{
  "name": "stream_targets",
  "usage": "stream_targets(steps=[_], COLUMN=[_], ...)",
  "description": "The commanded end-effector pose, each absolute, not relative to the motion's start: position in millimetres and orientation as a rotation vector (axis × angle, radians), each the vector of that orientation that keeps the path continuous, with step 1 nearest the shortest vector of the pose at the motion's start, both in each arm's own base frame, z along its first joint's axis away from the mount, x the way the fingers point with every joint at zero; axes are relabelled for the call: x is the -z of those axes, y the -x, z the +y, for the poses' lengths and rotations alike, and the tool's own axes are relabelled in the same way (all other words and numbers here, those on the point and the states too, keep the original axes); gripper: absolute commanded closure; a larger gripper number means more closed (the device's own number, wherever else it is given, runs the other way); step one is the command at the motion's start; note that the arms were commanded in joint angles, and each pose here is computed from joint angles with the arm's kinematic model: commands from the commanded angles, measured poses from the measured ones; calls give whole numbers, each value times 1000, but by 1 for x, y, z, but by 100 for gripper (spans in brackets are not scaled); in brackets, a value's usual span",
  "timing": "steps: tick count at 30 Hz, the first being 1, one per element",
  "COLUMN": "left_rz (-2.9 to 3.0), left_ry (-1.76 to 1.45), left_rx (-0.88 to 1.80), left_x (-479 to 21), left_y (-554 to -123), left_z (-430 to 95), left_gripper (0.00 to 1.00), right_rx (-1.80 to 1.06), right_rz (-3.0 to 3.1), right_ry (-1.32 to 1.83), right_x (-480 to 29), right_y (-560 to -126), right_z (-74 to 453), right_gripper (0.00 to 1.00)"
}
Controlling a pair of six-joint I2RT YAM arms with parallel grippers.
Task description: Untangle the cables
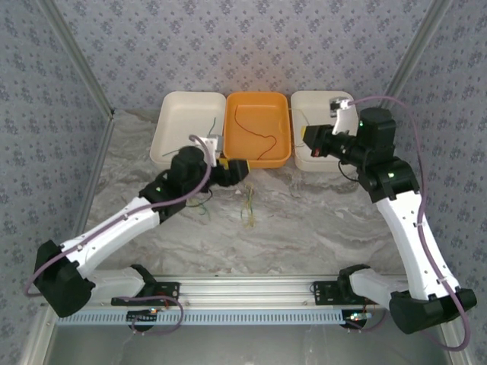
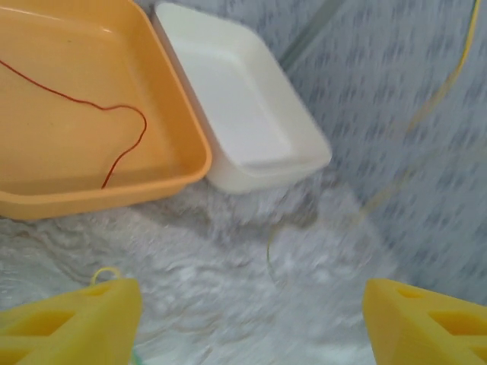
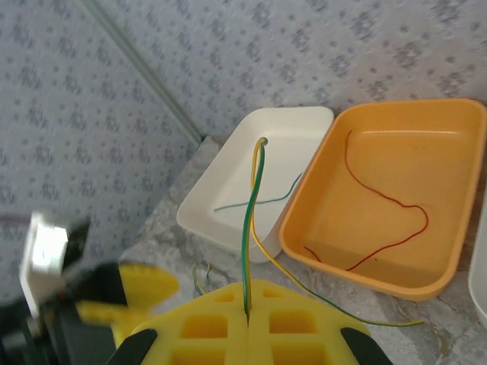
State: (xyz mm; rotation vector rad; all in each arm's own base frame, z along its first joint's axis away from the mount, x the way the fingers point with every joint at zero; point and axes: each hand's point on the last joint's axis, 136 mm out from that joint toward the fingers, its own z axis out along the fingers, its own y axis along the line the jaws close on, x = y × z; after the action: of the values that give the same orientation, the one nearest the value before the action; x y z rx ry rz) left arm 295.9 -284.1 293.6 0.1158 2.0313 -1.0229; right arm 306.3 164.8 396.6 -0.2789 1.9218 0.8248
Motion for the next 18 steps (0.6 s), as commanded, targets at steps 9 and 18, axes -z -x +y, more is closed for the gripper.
stream_targets(steps=[9,18], left_rz=[2162,2118], left_ry=[795,1178], left_rx=[1807,1801], left_x=[-291,-277], left_y=[-313,-301], left_z=[-320,-296], left_gripper=[22,5], right_rx=[-659,-440], right_rz=[1779,1676], right_ry=[566,726], right_x=[-376,-336], right_y=[-295,-278], right_z=[212,241], right_gripper=[100,100])
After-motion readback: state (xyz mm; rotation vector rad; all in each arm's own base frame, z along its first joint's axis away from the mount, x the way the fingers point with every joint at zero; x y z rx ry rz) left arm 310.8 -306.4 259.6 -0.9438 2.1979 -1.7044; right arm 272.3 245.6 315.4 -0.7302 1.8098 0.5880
